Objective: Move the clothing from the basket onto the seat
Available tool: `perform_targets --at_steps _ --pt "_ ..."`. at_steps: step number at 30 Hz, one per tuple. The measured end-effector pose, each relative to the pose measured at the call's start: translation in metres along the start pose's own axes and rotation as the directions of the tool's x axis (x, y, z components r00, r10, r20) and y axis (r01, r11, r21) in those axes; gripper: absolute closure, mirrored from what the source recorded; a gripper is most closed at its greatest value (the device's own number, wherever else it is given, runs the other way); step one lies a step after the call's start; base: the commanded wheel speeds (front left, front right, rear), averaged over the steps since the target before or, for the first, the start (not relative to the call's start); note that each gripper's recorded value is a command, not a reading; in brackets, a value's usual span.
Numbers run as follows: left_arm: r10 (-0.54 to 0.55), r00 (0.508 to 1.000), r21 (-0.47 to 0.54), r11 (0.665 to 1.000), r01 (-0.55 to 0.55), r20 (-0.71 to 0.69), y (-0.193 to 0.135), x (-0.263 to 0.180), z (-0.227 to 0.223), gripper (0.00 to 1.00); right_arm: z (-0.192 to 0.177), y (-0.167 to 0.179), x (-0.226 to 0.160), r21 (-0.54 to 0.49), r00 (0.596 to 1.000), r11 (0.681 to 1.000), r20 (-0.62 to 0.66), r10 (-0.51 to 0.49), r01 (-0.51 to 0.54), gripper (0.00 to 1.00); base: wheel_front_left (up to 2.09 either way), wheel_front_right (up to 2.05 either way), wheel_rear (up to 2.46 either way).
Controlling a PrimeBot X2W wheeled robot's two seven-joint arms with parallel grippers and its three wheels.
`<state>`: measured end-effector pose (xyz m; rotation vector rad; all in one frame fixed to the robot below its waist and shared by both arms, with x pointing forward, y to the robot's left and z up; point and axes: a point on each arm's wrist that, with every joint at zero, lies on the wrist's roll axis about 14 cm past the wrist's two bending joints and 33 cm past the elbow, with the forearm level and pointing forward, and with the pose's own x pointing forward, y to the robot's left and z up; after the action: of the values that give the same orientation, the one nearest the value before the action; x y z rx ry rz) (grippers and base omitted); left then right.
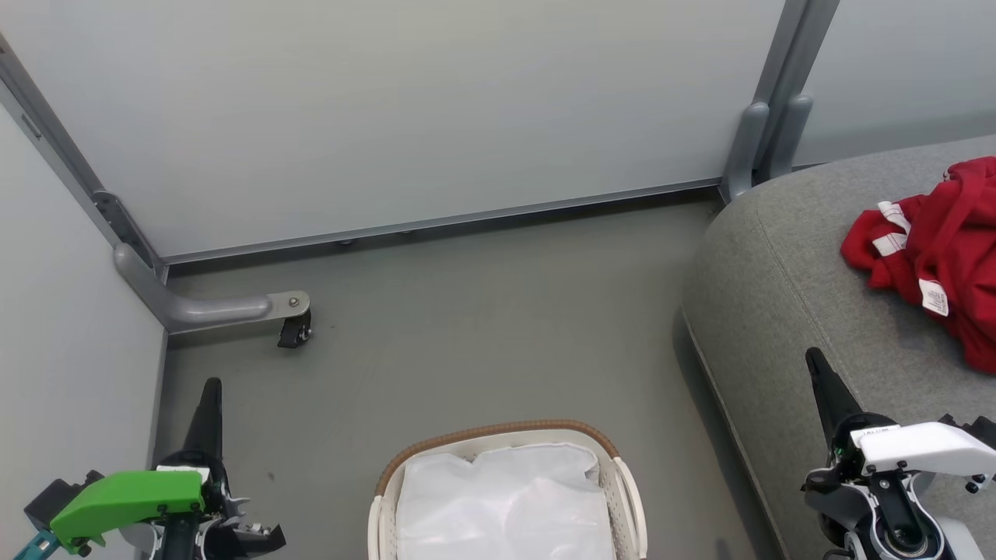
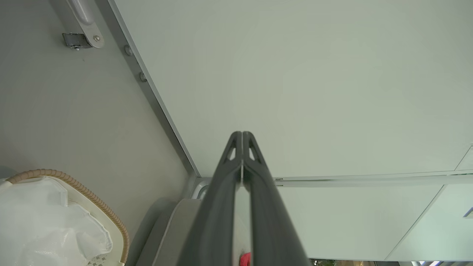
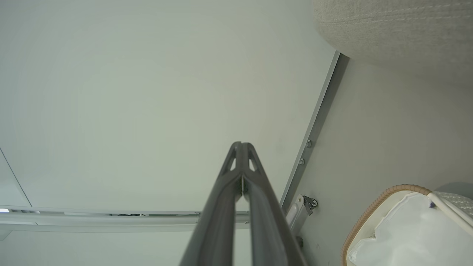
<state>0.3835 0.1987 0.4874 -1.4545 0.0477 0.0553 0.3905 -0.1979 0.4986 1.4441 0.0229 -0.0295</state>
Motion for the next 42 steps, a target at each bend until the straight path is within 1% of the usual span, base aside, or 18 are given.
perform_targets --at_steps 19,42 --pt "-0.055 0.998 -0.121 0.991 0.054 -0.003 -0.016 0.003 0.002 1.00 0.002 0.009 -0.001 0.131 0.999 0.991 -0.004 0.034 -0.033 1.00 0.00 0.00 0.00" --pt "-0.057 0.998 -0.121 0.991 0.056 -0.004 -0.017 0.003 0.002 1.00 0.002 0.009 -0.001 0.132 0.999 0.991 -0.004 0.035 -0.034 1.00 0.00 0.00 0.00"
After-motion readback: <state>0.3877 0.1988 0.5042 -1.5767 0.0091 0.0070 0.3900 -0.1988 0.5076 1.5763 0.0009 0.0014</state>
